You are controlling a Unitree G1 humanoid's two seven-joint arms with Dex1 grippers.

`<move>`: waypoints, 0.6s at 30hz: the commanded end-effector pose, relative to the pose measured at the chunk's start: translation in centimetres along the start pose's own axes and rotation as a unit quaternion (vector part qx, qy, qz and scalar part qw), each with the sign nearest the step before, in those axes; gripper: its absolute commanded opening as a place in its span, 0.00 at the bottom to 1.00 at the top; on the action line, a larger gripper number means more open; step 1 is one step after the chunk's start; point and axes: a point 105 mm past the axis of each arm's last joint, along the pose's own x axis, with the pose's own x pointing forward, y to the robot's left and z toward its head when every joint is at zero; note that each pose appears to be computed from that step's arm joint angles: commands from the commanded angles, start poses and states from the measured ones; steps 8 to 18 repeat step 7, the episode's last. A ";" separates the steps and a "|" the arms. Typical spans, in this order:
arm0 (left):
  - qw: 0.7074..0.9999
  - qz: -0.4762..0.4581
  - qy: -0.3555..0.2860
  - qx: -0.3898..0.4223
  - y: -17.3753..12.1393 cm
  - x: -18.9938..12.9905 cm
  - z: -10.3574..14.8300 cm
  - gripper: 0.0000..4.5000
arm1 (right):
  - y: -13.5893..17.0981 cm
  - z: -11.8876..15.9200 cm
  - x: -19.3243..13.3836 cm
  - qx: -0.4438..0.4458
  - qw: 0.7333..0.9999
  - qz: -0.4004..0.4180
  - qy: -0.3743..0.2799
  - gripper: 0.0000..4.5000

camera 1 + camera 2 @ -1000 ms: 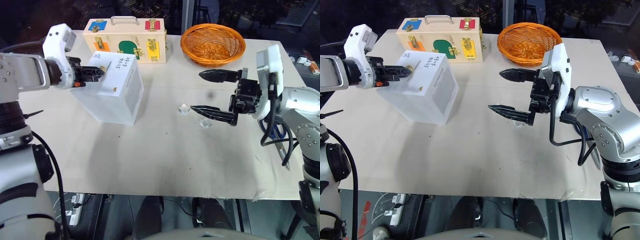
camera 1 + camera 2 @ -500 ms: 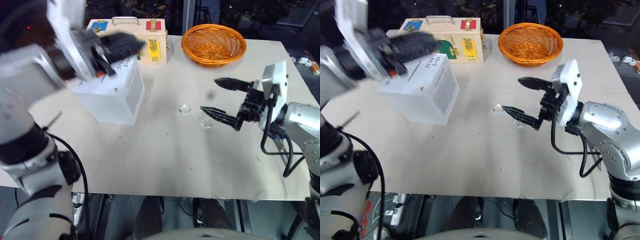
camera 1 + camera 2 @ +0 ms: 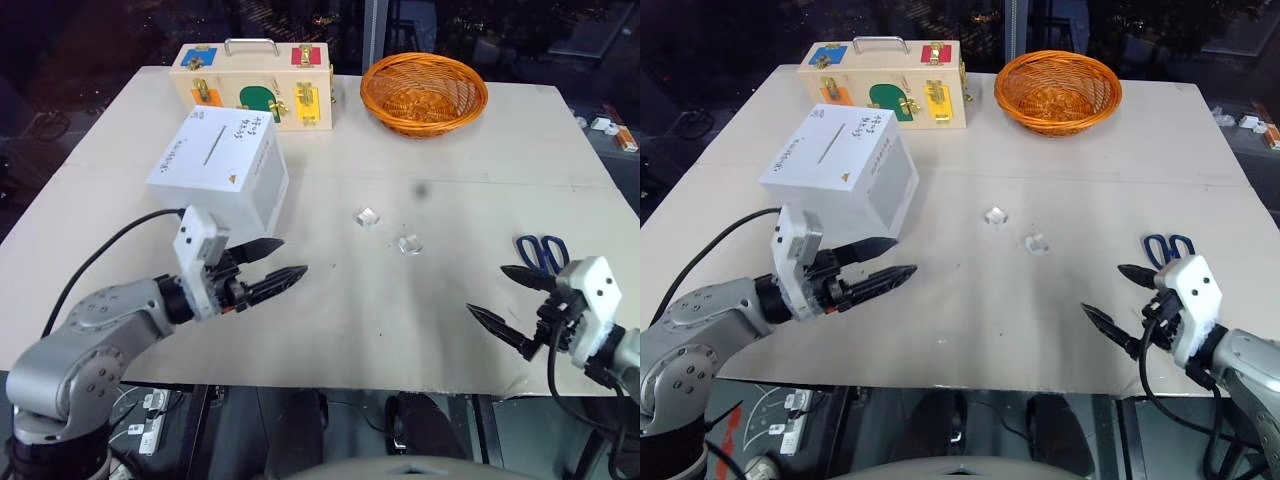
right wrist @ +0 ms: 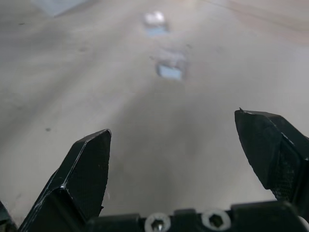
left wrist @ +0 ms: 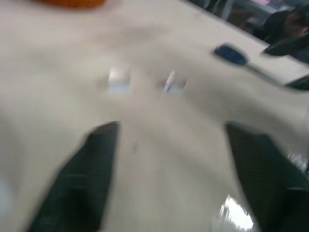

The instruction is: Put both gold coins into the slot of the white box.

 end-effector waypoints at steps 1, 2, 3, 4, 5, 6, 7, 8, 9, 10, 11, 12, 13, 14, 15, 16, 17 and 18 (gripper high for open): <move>1.000 0.002 -0.009 0.030 0.1 -0.4 0.2 0.99 | -0.2 1.1 -0.8 -0.027 0.999 -0.024 -0.020 1.00; 1.000 0.002 -0.008 0.029 0.1 -0.5 0.0 0.99 | -0.2 1.0 -0.8 -0.024 0.999 -0.025 -0.022 1.00; 1.000 0.008 -0.010 0.027 0.3 -0.6 -0.1 0.99 | -0.3 1.1 -0.9 -0.021 0.999 -0.031 -0.028 1.00; 1.000 0.009 -0.011 0.026 0.4 -0.6 -0.2 0.99 | -0.5 1.3 -0.9 -0.023 0.999 -0.037 -0.032 1.00; 0.999 0.010 -0.014 0.028 0.5 -0.6 -0.2 0.99 | -0.6 1.4 -0.9 -0.028 0.998 -0.042 -0.036 1.00; 0.999 0.011 -0.015 0.029 0.5 -0.6 -0.2 0.99 | -0.7 1.5 -0.9 -0.033 0.998 -0.045 -0.038 1.00; 0.999 0.011 -0.016 0.029 0.6 -0.6 -0.2 0.99 | -0.6 1.7 -0.8 -0.036 0.998 -0.044 -0.040 1.00; 0.999 0.011 -0.016 0.029 0.6 -0.6 -0.2 0.99 | -0.6 1.7 -0.8 -0.036 0.998 -0.044 -0.040 1.00; 0.999 0.011 -0.016 0.029 0.6 -0.6 -0.2 0.99 | -0.6 1.7 -0.8 -0.036 0.998 -0.044 -0.040 1.00; 0.999 0.011 -0.016 0.029 0.6 -0.6 -0.2 0.99 | -0.6 1.7 -0.8 -0.036 0.998 -0.044 -0.040 1.00; 0.999 0.011 -0.016 0.029 0.6 -0.6 -0.2 0.99 | -0.6 1.7 -0.8 -0.036 0.998 -0.044 -0.040 1.00; 0.999 0.011 -0.016 0.029 0.6 -0.6 -0.2 0.99 | -0.6 1.7 -0.8 -0.036 0.998 -0.044 -0.040 1.00; 0.999 0.011 -0.016 0.029 0.6 -0.6 -0.2 0.99 | -0.6 1.7 -0.8 -0.036 0.998 -0.044 -0.040 1.00; 0.999 0.011 -0.016 0.029 0.6 -0.6 -0.2 0.99 | -0.6 1.7 -0.8 -0.036 0.998 -0.044 -0.040 1.00; 0.999 0.011 -0.016 0.029 0.6 -0.6 -0.2 0.99 | -0.6 1.7 -0.8 -0.036 0.998 -0.044 -0.040 1.00; 0.999 0.011 -0.016 0.029 0.6 -0.6 -0.2 0.99 | -0.6 1.7 -0.8 -0.036 0.998 -0.044 -0.040 1.00; 0.999 0.011 -0.016 0.029 0.6 -0.6 -0.2 0.99 | -0.6 1.7 -0.8 -0.036 0.998 -0.044 -0.040 1.00; 0.999 0.011 -0.016 0.029 0.6 -0.6 -0.2 0.99 | -0.6 1.7 -0.8 -0.036 0.998 -0.044 -0.040 1.00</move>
